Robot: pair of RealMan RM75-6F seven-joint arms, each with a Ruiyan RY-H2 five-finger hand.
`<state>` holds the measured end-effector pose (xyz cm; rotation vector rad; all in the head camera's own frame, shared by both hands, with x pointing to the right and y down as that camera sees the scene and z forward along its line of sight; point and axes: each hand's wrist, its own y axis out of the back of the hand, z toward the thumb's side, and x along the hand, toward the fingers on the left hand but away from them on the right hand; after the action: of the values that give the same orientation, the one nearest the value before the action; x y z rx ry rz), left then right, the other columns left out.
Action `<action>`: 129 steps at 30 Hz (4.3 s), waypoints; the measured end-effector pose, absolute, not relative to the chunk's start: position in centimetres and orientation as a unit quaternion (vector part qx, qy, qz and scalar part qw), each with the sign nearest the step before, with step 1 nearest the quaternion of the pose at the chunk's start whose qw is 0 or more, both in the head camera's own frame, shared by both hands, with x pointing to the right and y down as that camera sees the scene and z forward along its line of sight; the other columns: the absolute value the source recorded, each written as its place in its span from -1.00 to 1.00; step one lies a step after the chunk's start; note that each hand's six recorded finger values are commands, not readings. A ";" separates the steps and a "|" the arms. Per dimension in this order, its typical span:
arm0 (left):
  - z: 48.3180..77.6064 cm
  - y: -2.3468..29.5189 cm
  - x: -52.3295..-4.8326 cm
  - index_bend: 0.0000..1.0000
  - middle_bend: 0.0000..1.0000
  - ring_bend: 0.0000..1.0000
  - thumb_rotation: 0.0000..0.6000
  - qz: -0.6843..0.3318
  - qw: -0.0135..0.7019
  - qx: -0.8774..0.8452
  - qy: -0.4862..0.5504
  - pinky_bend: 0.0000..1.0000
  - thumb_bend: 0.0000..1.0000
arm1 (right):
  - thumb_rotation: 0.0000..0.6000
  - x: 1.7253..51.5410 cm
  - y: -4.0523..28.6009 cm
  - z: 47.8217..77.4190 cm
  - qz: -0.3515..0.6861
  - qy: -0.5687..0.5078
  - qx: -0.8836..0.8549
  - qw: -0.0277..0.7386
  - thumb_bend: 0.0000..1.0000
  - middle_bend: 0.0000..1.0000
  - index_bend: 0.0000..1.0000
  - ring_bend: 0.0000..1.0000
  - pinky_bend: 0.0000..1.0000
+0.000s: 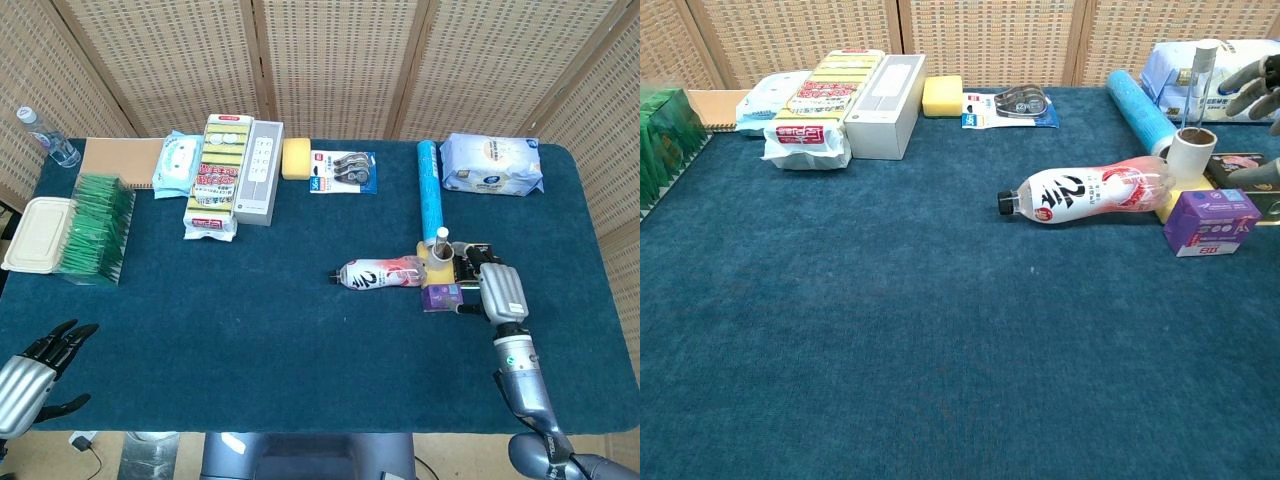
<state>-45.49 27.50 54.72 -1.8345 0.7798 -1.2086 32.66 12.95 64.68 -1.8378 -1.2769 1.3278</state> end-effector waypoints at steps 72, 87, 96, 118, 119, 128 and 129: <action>55.5 26.9 -45.7 -1.00 -0.66 -0.79 1.00 -0.493 0.383 -0.720 0.303 -0.40 -0.77 | 1.00 29.0 6.3 66.3 0.526 -0.421 -0.661 0.330 -0.56 0.17 0.00 0.35 0.41; 56.0 26.8 -45.5 -1.00 -0.66 -0.79 1.00 -0.501 0.380 -0.719 0.295 -0.40 -0.77 | 1.00 29.3 5.3 65.9 0.526 -0.433 -0.644 0.349 -0.49 0.42 0.14 0.60 0.69; 56.1 26.8 -45.5 -1.00 -0.66 -0.79 1.00 -0.503 0.378 -0.719 0.294 -0.40 -0.77 | 1.00 29.2 5.3 65.9 0.522 -0.436 -0.639 0.359 -0.44 0.66 0.27 0.86 0.83; 55.7 26.9 -45.6 -1.00 -0.66 -0.79 1.00 -0.501 0.378 -0.721 0.294 -0.40 -0.77 | 1.00 28.7 5.2 62.2 0.490 -0.459 -0.642 0.369 -0.28 0.87 0.52 1.00 1.00; 55.7 26.9 -45.6 -1.00 -0.66 -0.79 1.00 -0.500 0.378 -0.721 0.295 -0.40 -0.77 | 1.00 28.7 5.2 62.0 0.489 -0.460 -0.642 0.370 -0.27 0.88 0.53 1.00 1.00; 55.3 27.2 -45.6 -1.00 -0.66 -0.79 1.00 -0.493 0.383 -0.724 0.296 -0.40 -0.77 | 1.00 29.0 5.5 59.6 0.481 -0.471 -0.640 0.371 -0.24 0.92 0.59 1.00 1.00; 55.2 27.2 -45.6 -1.00 -0.66 -0.79 1.00 -0.492 0.383 -0.724 0.295 -0.40 -0.77 | 1.00 29.1 5.6 59.3 0.480 -0.472 -0.639 0.372 -0.23 0.92 0.59 1.00 1.00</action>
<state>-45.62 27.23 55.25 -1.8458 0.7529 -1.2552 29.10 5.62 59.33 -1.6380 -1.2097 1.2310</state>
